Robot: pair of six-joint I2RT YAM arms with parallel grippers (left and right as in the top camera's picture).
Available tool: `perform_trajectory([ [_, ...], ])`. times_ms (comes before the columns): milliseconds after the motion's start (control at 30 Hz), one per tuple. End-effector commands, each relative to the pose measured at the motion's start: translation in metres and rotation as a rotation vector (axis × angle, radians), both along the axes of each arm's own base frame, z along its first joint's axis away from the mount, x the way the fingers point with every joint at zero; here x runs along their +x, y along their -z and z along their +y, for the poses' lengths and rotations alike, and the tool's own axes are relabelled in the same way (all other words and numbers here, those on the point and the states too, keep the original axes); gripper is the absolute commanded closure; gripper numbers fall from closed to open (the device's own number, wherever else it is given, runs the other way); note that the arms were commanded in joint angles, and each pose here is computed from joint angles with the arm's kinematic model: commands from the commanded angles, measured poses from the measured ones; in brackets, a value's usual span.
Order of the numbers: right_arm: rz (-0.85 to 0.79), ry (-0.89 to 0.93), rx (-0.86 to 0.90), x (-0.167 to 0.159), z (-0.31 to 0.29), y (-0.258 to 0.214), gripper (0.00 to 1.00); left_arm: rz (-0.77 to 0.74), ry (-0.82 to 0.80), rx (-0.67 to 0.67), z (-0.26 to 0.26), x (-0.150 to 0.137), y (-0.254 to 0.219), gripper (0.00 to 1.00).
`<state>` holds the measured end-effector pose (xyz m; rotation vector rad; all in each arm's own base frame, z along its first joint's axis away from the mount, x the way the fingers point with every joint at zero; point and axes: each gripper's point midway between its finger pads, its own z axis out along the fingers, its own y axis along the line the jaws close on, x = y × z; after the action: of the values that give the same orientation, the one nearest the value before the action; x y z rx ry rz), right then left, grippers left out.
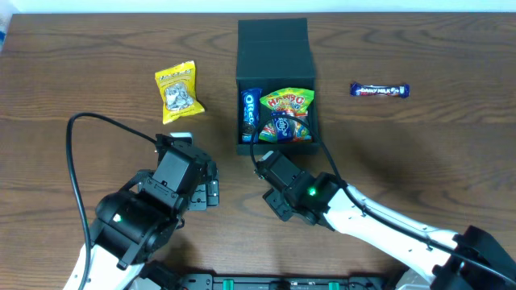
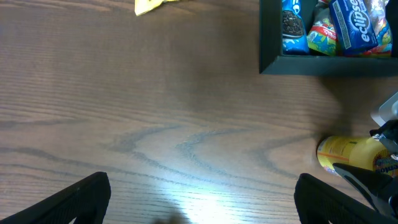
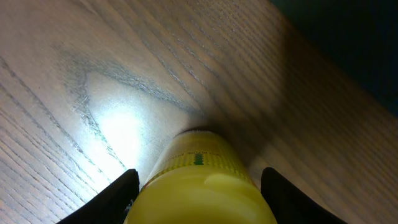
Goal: Pack container
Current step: 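Close the right gripper around the Mentos bottle top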
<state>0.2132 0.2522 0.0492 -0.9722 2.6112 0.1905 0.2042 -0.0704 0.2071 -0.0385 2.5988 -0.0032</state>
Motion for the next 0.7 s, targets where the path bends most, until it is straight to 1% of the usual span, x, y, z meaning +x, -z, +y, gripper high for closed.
perform_trajectory([
  [0, 0.005, 0.012, -0.02, 0.0005, -0.0059, 0.0045, 0.54, -0.006, -0.019, 0.011, 0.004, 0.0006, -0.0003, 0.05],
  [67, 0.005, 0.012, -0.02, 0.0005, -0.0059, 0.0045, 0.57, -0.006, -0.019, 0.011, 0.004, 0.0006, -0.0003, 0.04],
  [133, 0.005, 0.016, -0.02, 0.0006, -0.006, 0.0045, 0.64, -0.006, -0.018, 0.011, 0.004, 0.0006, -0.0003, 0.05],
  [167, 0.007, 0.019, -0.018, 0.0005, -0.0059, 0.0045, 0.69, -0.006, -0.019, 0.011, 0.004, 0.0006, -0.0003, 0.05],
  [200, 0.007, 0.021, -0.018, 0.0005, -0.0059, 0.0045, 0.78, -0.006, -0.019, 0.011, 0.004, 0.0006, -0.0003, 0.04],
  [233, 0.008, 0.026, -0.016, 0.0005, -0.0059, 0.0045, 0.84, -0.006, -0.019, 0.011, 0.004, 0.0006, -0.0003, 0.05],
  [300, 0.012, 0.039, -0.012, 0.0005, -0.0059, 0.0045, 0.95, -0.006, -0.019, 0.011, 0.004, 0.0006, -0.0003, 0.05],
  [400, 0.013, 0.044, -0.011, 0.0004, -0.006, 0.0044, 0.99, -0.006, -0.019, 0.011, 0.004, 0.0006, -0.0003, 0.05],
  [667, 0.031, 0.092, -0.011, -0.0011, -0.0114, 0.0003, 0.99, -0.006, -0.019, 0.011, 0.004, 0.0006, -0.0003, 0.05],
])
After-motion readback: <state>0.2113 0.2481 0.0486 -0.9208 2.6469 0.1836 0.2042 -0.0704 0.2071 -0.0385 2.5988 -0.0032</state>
